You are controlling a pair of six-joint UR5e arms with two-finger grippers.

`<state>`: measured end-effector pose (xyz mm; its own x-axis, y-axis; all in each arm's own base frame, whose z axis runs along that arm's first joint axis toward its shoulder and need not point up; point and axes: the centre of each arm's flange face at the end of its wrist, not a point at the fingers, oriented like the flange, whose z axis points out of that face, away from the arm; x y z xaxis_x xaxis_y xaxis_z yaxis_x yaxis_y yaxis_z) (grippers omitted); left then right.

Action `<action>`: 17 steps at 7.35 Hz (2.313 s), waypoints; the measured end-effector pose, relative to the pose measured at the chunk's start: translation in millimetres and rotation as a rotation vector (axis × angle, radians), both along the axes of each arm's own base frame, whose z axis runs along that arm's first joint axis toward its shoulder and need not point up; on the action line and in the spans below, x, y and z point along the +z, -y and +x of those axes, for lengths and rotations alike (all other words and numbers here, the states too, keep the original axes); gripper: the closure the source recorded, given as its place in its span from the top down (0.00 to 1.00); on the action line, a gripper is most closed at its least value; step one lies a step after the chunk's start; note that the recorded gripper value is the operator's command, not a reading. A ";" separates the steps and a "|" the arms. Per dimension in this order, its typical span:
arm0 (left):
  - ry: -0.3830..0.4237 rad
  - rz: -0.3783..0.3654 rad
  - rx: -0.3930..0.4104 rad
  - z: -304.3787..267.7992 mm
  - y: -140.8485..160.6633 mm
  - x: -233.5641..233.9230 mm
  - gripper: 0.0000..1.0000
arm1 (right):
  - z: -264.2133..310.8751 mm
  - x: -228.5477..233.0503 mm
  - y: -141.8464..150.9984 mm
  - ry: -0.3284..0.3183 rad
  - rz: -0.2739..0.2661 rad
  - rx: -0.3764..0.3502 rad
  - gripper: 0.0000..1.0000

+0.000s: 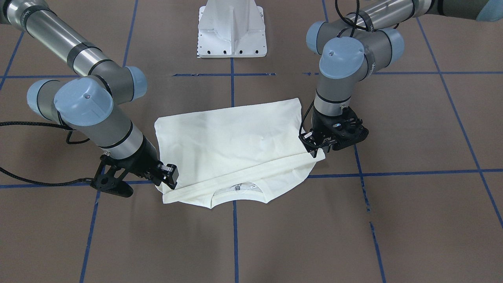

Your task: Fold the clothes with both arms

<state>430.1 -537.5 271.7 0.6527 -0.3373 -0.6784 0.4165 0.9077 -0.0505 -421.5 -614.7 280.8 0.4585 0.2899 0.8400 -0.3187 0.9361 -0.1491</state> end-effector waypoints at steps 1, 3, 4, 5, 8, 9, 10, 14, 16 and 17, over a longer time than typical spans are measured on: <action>-0.003 0.006 -0.001 -3.9 -1.2 -2.3 1.00 | 2.1 0.9 -12.0 0.008 0.015 -0.021 1.00; -0.022 0.020 -0.001 -15.9 -10.2 -18.3 1.00 | -0.2 23.7 -83.5 0.012 0.037 -0.069 1.00; -0.028 0.025 -0.001 -22.1 -15.7 -26.9 1.00 | 0.6 43.3 -129.0 -0.004 0.045 -0.086 1.00; -0.035 0.030 -0.001 -27.1 -20.2 -33.2 1.00 | 1.1 62.9 -163.8 -0.030 0.050 -0.097 1.00; -0.051 0.043 0.000 -35.2 -28.8 -41.1 1.00 | -18.0 91.8 -208.3 -0.089 0.062 -0.124 0.97; -0.053 0.044 0.000 -36.1 -30.1 -40.8 1.00 | -28.5 89.9 -210.5 -0.092 0.069 -0.130 0.87; -0.051 0.042 0.001 -36.4 -31.3 -38.2 1.00 | -37.1 88.6 -208.9 -0.097 0.074 -0.129 0.77; -0.050 0.038 0.002 -36.1 -34.3 -34.2 1.00 | -44.4 95.6 -204.0 -0.120 0.085 -0.123 0.16; -0.053 0.039 0.001 -36.6 -35.3 -35.4 1.00 | -42.8 94.3 -203.2 -0.116 0.085 -0.124 0.00; -0.053 0.039 0.001 -36.4 -35.6 -35.5 1.00 | -41.2 90.7 -203.6 -0.108 0.087 -0.126 0.00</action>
<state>393.6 -501.8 236.2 0.6156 -0.3093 -0.7248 0.4132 0.9099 -0.0373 -462.7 -411.1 371.5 0.5759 0.1528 0.8031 -0.2078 0.9775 -0.0370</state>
